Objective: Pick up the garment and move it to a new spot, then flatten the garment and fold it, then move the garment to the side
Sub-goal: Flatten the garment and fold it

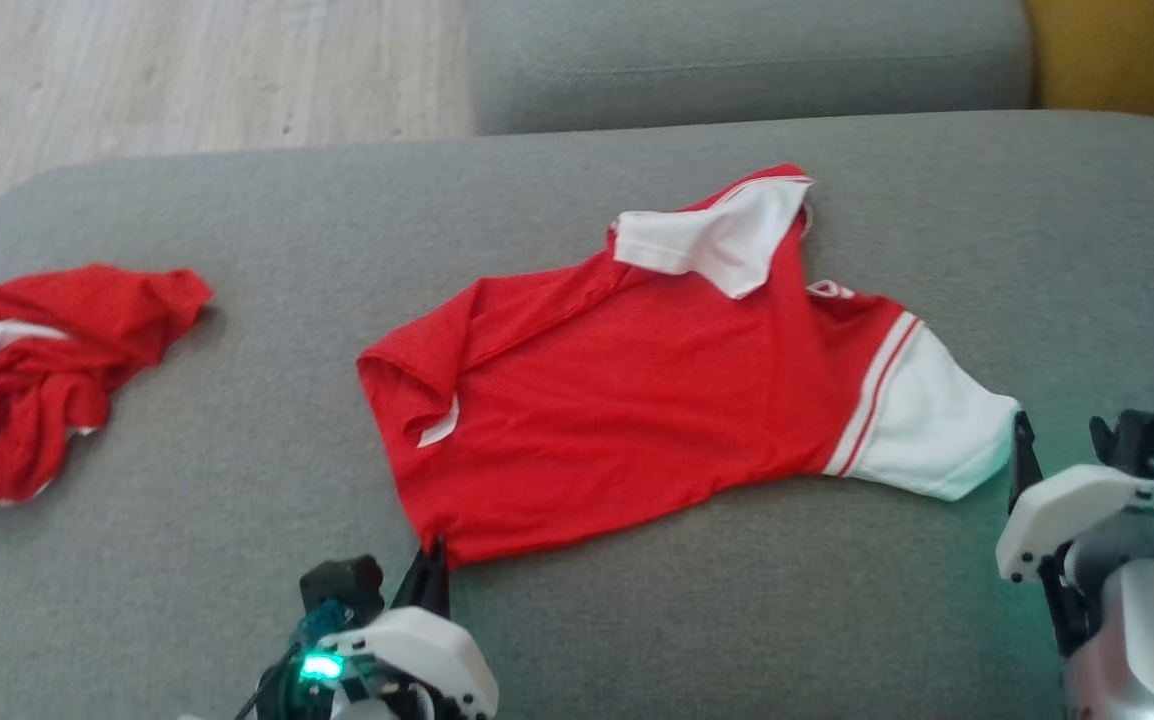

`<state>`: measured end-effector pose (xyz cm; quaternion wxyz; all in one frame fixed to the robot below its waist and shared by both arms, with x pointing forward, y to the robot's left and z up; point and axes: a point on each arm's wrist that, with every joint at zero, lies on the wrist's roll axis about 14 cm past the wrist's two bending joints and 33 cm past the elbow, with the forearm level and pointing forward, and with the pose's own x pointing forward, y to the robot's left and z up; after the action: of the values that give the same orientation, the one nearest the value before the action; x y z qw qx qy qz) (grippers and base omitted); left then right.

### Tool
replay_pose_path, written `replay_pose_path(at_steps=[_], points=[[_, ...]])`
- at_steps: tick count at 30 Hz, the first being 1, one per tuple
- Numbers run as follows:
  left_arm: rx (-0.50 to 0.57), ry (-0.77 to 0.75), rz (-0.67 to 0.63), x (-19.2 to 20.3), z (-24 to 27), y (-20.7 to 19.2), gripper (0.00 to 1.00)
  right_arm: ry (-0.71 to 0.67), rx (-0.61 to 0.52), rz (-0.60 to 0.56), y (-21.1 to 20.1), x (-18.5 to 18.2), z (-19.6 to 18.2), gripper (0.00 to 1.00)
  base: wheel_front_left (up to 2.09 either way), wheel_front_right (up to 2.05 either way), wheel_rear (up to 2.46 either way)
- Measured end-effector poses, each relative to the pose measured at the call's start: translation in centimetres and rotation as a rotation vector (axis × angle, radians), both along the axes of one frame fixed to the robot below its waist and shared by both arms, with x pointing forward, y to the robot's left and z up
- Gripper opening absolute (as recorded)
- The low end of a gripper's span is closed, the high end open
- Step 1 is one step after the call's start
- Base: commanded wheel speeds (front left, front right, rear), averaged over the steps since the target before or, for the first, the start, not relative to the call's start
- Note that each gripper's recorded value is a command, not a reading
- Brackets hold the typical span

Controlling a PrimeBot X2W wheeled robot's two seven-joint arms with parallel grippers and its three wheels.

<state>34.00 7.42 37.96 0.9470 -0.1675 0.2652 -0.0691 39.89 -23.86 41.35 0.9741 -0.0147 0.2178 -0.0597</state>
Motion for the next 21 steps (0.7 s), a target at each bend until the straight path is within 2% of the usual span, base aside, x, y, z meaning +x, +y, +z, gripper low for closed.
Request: replay_pose_path(at_steps=[7,13,14,15,16,17,19,21], points=[[-0.018,-0.054,0.025,0.9,1.5,0.4,0.0,0.184,-0.034,0.035,0.7,0.8,-3.6,1.0,0.0,0.0,0.0],[-0.02,-0.074,0.034,1.3,2.1,0.6,0.0,0.252,-0.013,0.044,1.1,1.1,-4.9,1.0,0.0,0.0,0.0],[-0.021,-0.078,0.033,1.4,2.2,0.6,0.0,0.26,-0.005,0.043,1.2,1.2,-5.0,0.97,0.0,0.0,0.0],[-0.018,-0.082,0.034,1.4,2.3,0.6,0.0,0.264,0.008,0.041,1.4,1.3,-5.1,0.84,0.0,0.0,0.0],[-0.018,-0.085,0.033,1.5,2.4,0.7,0.0,0.265,0.024,0.039,1.5,1.5,-5.1,0.51,0.0,0.0,0.0],[-0.016,-0.088,0.032,1.5,2.5,0.7,0.0,0.268,0.033,0.039,1.7,1.6,-5.1,0.39,0.0,0.0,0.0],[-0.014,-0.095,0.031,1.6,2.7,0.7,0.0,0.272,0.043,0.043,1.9,1.8,-5.1,0.0,0.0,0.0,0.0],[-0.014,-0.103,0.026,1.7,2.9,0.6,0.0,0.269,0.06,0.039,1.9,1.8,-5.0,0.0,0.0,0.0,0.0]])
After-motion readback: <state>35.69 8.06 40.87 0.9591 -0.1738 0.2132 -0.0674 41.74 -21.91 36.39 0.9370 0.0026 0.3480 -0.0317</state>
